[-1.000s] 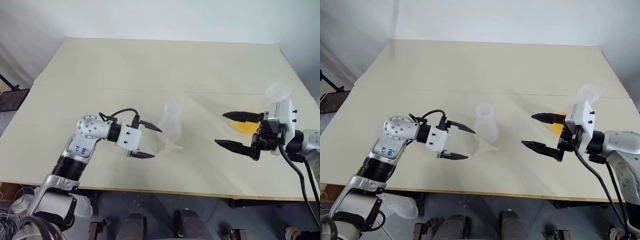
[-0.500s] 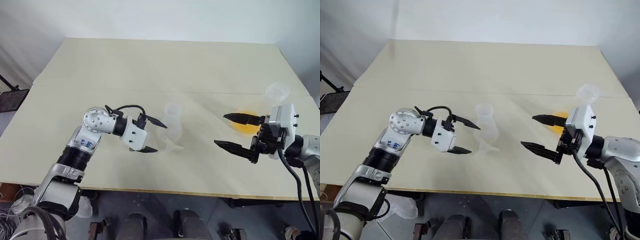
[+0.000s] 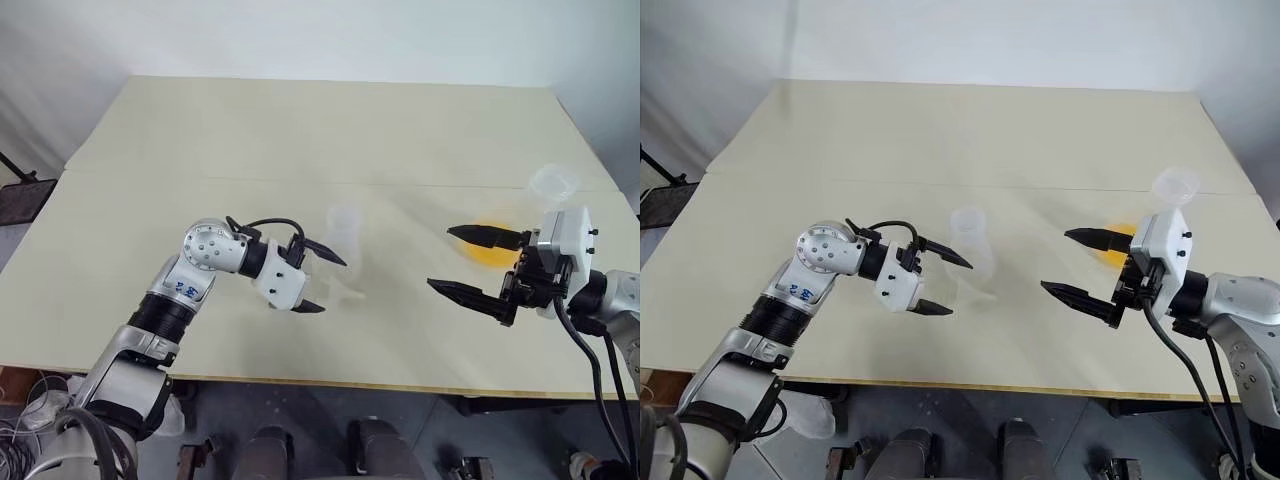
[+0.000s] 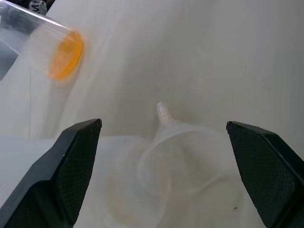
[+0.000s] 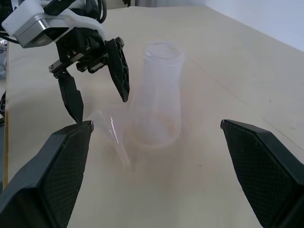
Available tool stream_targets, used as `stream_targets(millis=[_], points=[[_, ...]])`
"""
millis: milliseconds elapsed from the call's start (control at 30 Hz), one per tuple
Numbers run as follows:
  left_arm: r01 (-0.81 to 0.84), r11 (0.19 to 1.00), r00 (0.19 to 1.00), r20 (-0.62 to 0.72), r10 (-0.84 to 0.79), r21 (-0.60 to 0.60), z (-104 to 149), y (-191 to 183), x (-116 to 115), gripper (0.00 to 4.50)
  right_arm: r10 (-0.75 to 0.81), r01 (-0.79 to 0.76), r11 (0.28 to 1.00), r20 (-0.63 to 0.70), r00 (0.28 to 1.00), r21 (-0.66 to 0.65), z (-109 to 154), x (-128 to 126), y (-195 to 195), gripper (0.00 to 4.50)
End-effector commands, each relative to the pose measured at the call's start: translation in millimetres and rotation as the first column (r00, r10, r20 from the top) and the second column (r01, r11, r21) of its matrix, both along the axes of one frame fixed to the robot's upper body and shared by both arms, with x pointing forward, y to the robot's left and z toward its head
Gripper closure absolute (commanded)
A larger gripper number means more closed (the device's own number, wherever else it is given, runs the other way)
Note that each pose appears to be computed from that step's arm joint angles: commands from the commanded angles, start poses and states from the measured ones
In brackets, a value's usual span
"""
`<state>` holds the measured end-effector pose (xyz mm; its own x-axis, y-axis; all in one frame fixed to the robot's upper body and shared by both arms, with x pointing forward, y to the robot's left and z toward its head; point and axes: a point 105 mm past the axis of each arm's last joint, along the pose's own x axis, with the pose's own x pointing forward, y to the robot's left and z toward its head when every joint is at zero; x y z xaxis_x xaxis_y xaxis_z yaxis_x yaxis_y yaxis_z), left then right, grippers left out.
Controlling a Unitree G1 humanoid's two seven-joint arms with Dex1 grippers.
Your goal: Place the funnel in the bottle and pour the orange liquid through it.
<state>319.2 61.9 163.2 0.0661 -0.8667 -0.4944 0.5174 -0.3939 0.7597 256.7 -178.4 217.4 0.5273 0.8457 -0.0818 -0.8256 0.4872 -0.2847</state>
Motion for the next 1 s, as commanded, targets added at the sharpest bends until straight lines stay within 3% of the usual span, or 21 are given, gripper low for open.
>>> stream_targets(millis=[33, 467, 600, 767, 900, 1000], points=[[0.002, 1.0, 0.999, 0.033, -0.003, 0.009, 8, 2, 3, 0.02, -0.004, 0.003, 1.0, 0.065, 0.998, 0.01, 13, -7, 0, 0.0], [0.02, 1.0, 0.993, 0.115, -0.022, 0.011, 10, -4, 7, 0.02, 0.011, -0.012, 1.0, 0.028, 1.0, 0.011, 9, -15, 0, 0.0], [0.037, 0.999, 0.992, 0.119, -0.038, 0.005, 7, -10, 6, 0.02, 0.071, -0.072, 0.997, -0.046, 0.996, -0.017, -2, -29, 0, 0.0], [0.051, 0.999, 0.988, 0.146, -0.053, 0.013, 4, -15, 8, 0.02, 0.082, -0.086, 0.995, -0.087, 0.993, -0.042, -13, -33, -2, 0.0], [0.069, 0.998, 0.983, 0.172, -0.07, 0.013, 4, -21, 10, 0.02, 0.073, -0.088, 0.992, -0.148, 0.986, -0.095, -37, -38, -11, 0.0], [0.074, 0.997, 0.979, 0.189, -0.079, 0.033, 2, -20, 12, 0.02, 0.068, -0.08, 0.993, -0.139, 0.988, -0.085, -38, -37, -12, 0.0]])
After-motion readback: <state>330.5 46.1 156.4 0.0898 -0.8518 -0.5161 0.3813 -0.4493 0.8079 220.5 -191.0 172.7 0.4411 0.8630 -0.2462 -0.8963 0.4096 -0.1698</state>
